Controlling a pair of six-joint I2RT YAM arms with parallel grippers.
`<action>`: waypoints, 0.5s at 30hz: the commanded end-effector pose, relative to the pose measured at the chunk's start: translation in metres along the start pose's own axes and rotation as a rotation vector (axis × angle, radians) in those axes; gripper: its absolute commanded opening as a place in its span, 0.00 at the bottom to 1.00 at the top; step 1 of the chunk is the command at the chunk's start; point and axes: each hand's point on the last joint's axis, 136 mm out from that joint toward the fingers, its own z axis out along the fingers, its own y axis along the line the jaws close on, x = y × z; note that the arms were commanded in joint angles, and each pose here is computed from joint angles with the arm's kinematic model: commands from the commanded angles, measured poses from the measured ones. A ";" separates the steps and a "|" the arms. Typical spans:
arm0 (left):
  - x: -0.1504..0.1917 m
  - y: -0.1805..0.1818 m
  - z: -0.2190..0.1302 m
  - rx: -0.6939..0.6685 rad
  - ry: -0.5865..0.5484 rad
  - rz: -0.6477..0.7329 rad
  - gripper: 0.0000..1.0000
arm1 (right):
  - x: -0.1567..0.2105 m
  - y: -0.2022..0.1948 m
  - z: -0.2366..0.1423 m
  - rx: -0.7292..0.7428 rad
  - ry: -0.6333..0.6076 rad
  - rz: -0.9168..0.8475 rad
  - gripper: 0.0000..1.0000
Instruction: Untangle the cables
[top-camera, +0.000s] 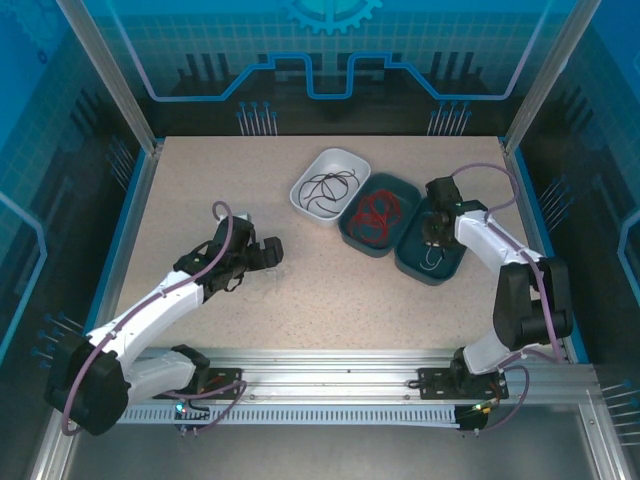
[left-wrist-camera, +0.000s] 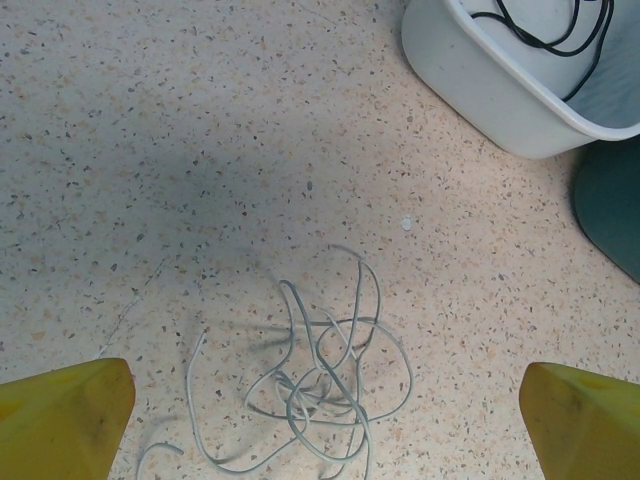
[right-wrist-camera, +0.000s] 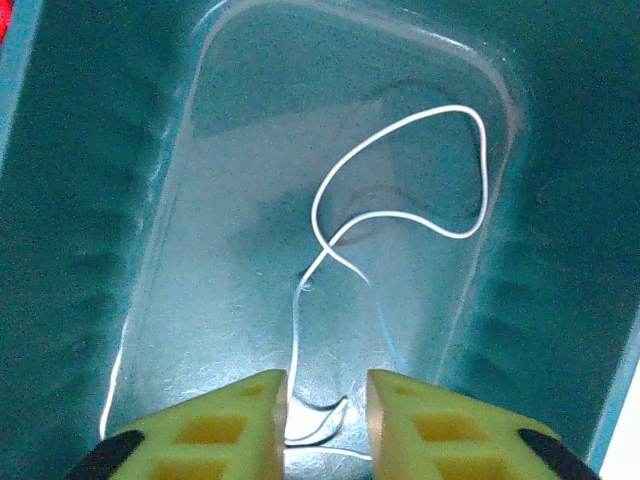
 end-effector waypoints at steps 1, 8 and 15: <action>0.002 0.008 -0.002 -0.017 0.001 0.013 0.99 | -0.012 -0.001 -0.011 -0.020 -0.037 0.013 0.34; 0.002 0.010 -0.002 -0.031 -0.007 0.001 0.99 | -0.010 0.002 -0.037 -0.046 -0.082 0.005 0.44; -0.002 0.029 -0.002 -0.108 -0.034 -0.088 0.99 | -0.005 0.051 -0.079 -0.192 -0.168 -0.058 0.45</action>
